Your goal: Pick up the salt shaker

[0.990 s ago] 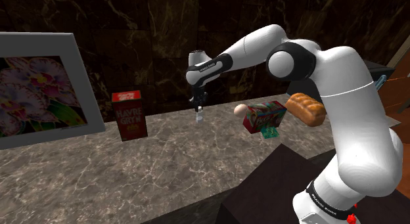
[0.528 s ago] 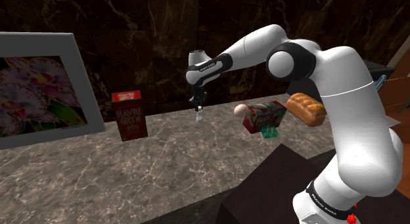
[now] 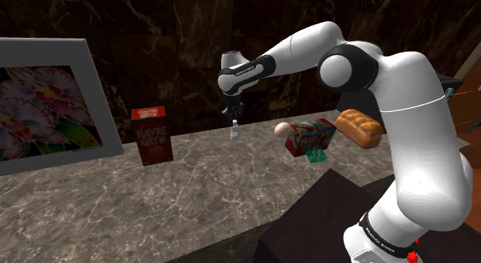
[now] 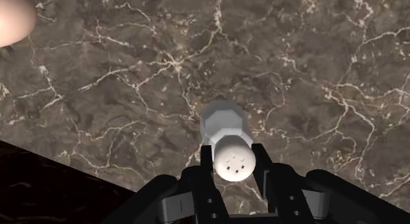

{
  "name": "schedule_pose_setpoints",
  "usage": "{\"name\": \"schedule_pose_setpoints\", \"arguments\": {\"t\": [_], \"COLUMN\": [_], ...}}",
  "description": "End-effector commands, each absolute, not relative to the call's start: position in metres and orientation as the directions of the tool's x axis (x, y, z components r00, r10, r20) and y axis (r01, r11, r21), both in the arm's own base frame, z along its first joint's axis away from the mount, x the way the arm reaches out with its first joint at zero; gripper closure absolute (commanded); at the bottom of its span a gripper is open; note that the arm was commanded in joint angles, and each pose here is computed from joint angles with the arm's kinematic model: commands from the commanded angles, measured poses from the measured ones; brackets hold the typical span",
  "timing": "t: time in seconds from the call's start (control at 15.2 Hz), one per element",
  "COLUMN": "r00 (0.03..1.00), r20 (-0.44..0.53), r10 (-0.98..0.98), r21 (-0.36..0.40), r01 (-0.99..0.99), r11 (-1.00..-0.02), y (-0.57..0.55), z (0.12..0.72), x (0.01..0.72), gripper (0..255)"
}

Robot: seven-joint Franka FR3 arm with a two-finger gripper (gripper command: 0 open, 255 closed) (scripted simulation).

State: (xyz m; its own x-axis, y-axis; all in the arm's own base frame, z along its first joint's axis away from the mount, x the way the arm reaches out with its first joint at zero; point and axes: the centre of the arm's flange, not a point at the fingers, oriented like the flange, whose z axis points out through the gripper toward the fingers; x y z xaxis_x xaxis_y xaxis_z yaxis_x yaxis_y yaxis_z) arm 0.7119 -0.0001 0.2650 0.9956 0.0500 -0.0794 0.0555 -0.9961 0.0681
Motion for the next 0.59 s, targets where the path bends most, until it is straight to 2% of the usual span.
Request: {"name": "schedule_pose_setpoints", "arguments": {"t": [0.0,0.53], "r00": [0.996,0.996], "r20": [-0.08,-0.08], "r10": [0.05,0.05], "r21": [0.068,0.068], "r01": [0.056,0.056], "r11": [-0.996,-0.996], "y": [0.0,0.0], "z": [0.276,0.309], "x": [0.712,0.712], "gripper": [255,255]}}
